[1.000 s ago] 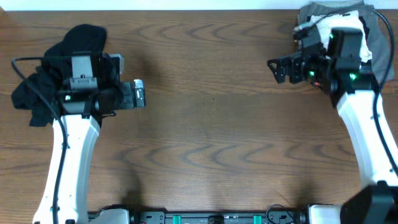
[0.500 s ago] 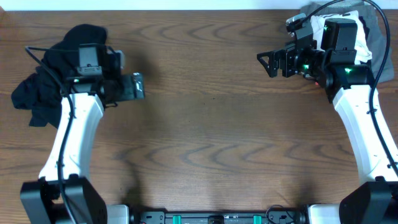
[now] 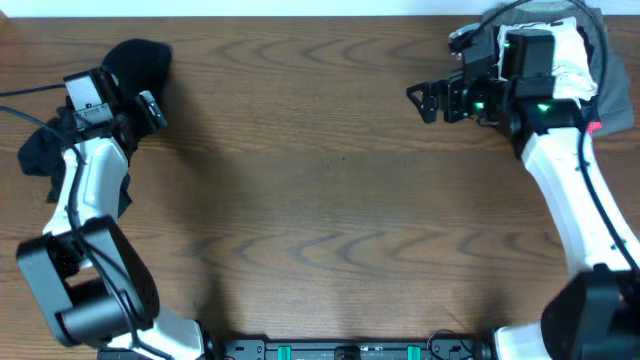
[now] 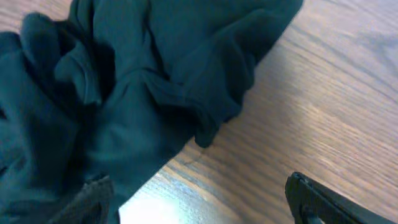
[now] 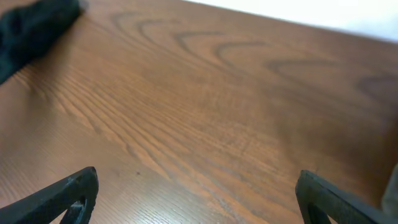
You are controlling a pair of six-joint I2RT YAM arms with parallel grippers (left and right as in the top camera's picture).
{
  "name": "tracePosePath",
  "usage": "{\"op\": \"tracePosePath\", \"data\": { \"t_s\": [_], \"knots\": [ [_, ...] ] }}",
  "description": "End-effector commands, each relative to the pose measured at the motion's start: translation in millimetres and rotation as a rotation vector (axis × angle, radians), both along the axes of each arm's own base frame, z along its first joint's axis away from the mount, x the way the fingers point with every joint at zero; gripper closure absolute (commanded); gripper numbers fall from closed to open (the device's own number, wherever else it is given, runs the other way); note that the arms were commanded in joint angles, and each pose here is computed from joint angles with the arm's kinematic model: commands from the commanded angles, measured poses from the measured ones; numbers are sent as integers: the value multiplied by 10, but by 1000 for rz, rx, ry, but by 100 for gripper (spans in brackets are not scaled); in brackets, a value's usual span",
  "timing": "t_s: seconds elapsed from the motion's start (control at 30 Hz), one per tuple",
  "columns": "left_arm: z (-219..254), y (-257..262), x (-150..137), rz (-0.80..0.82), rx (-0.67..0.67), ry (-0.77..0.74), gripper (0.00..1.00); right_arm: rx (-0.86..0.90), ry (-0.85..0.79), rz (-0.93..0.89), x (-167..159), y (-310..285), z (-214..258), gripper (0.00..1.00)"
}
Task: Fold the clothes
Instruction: 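Move the left gripper to the black t-shirt and grasp it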
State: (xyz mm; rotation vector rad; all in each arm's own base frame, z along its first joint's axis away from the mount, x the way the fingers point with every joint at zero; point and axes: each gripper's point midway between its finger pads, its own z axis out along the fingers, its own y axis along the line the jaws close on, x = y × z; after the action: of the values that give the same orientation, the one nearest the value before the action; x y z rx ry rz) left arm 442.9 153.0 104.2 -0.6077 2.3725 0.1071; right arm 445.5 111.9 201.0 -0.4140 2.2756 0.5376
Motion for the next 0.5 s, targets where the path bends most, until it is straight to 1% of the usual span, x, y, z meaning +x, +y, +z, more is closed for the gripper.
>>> {"op": "tracePosePath", "data": {
  "t_s": [0.0,0.13,0.33,0.47],
  "knots": [
    [16,147,8,49,61,11,13,-10,30,-8,73,38,-132,1],
    [197,258,-66,97,111,18,13,-13,69,-7,108,45,-319,1],
    [577,495,-229,189,171,-20,13,9,68,-23,160,66,-332,1],
    [551,681,-343,237,165,-6,13,28,50,-30,202,120,-280,1]
  ]
}}
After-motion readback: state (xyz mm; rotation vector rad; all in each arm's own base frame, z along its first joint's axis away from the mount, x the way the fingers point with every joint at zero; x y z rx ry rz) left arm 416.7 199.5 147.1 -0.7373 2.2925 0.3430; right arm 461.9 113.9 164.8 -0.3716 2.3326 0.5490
